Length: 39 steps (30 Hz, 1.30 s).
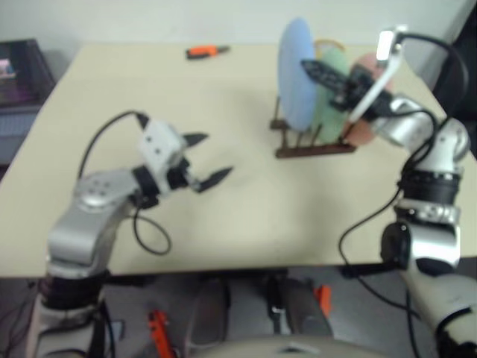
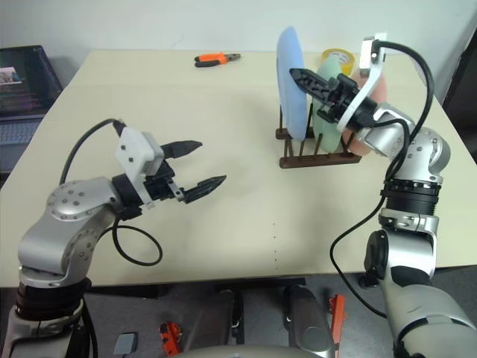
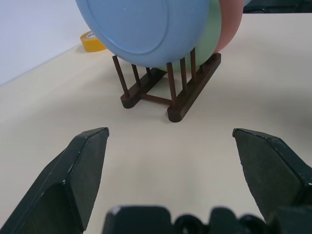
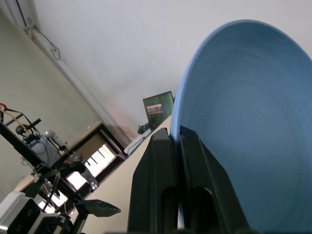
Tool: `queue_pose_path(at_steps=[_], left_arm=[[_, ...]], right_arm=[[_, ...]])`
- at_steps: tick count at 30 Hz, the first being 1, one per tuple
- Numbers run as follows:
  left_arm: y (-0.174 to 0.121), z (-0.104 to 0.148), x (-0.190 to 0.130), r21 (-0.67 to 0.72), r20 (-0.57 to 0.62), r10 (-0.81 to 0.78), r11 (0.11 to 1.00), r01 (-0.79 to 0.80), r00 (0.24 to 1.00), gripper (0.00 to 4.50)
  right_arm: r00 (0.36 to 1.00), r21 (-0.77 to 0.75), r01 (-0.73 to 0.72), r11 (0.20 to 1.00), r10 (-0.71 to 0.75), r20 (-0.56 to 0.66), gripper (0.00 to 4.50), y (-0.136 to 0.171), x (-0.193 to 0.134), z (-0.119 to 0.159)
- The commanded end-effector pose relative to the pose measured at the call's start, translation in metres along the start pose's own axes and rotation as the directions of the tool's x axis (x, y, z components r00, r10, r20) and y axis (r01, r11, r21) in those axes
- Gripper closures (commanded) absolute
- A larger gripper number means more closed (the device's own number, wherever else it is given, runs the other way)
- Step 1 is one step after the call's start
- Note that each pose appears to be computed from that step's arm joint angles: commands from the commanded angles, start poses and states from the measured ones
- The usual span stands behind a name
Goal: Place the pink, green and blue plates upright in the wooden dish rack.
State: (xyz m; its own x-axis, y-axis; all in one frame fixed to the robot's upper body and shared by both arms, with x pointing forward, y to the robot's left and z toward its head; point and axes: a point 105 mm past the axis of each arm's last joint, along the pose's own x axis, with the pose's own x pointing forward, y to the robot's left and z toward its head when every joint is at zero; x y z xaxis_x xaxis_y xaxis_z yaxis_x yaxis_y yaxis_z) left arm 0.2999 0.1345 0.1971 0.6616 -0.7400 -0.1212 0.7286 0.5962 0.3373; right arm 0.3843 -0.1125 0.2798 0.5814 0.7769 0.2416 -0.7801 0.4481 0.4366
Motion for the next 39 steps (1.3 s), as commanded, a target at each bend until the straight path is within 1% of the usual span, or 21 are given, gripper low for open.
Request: queue_pose_path(at_steps=[1,3,7,10,14,21,23,25,27,29,31,33,34,36,37,39], left_arm=[[-0.001,0.015,-0.003,0.047,0.039,-0.002,0.999,0.0,0.999,0.0],[-0.001,0.016,-0.003,0.051,0.037,-0.006,0.999,0.004,0.999,0.0],[-0.001,0.016,-0.002,0.053,0.037,-0.009,0.999,0.007,0.999,0.0],[-0.001,0.016,-0.002,0.056,0.033,-0.014,0.998,0.012,0.999,0.0],[-0.001,0.015,-0.002,0.057,0.028,-0.019,0.998,0.017,0.999,0.0],[-0.001,0.013,-0.003,0.059,0.016,-0.032,0.998,0.031,0.999,0.0],[-0.001,0.012,-0.004,0.06,0.013,-0.035,0.998,0.034,0.999,0.0],[0.001,0.012,-0.006,0.068,0.006,-0.036,0.997,0.035,0.999,0.0],[0.003,0.012,-0.008,0.074,0.0,-0.034,0.997,0.034,0.999,0.0],[0.007,0.014,-0.012,0.085,-0.003,-0.031,0.996,0.031,1.0,0.0],[0.021,0.024,-0.026,0.085,0.008,-0.011,0.996,0.01,1.0,0.0],[0.033,0.03,-0.039,0.087,0.012,0.005,0.996,-0.006,1.0,0.0],[0.042,0.035,-0.049,0.088,0.013,0.016,0.996,-0.017,1.0,0.0],[0.066,0.052,-0.075,0.073,0.028,0.051,0.996,-0.053,0.998,0.0],[0.072,0.058,-0.084,0.07,0.033,0.055,0.996,-0.057,0.998,0.0],[0.082,0.066,-0.102,0.066,0.029,0.055,0.996,-0.057,0.998,0.0]], right_arm=[[0.999,-0.021,0.004,1.0,-0.003,0.051,4.45,0.002,0.0,0.013],[0.998,-0.059,0.034,0.998,-0.031,0.051,4.45,-0.003,0.0,0.013],[0.995,-0.05,0.081,0.995,-0.078,0.057,4.45,-0.012,0.002,0.013],[0.994,-0.078,0.098,0.992,-0.093,0.063,3.81,-0.015,0.001,0.014],[0.991,-0.138,0.115,0.984,-0.105,0.082,2.46,-0.014,0.0,0.021],[0.996,-0.274,0.077,0.959,-0.063,0.06,2.46,0.004,-0.002,0.031],[0.996,-0.337,0.081,0.938,-0.063,0.063,2.46,0.011,-0.003,0.039],[0.995,-0.432,0.094,0.897,-0.077,0.056,2.46,0.017,-0.011,0.052],[0.994,-0.488,0.106,0.866,-0.1,0.037,2.46,0.02,-0.017,0.058],[0.989,-0.566,0.127,0.814,-0.151,0.004,2.46,0.016,-0.031,0.062],[0.967,-0.652,0.154,0.743,-0.25,-0.057,2.46,0.002,-0.068,0.067],[0.939,-0.683,0.172,0.71,-0.329,-0.105,2.46,-0.009,-0.095,0.068],[0.917,-0.688,0.186,0.702,-0.376,-0.135,2.46,-0.018,-0.114,0.068],[0.875,-0.681,0.184,0.709,-0.433,-0.215,2.46,-0.029,-0.158,0.067],[0.864,-0.681,0.176,0.711,-0.443,-0.239,2.46,-0.031,-0.171,0.067],[0.864,-0.666,0.169,0.727,-0.434,-0.255,2.46,-0.031,-0.189,0.069]])
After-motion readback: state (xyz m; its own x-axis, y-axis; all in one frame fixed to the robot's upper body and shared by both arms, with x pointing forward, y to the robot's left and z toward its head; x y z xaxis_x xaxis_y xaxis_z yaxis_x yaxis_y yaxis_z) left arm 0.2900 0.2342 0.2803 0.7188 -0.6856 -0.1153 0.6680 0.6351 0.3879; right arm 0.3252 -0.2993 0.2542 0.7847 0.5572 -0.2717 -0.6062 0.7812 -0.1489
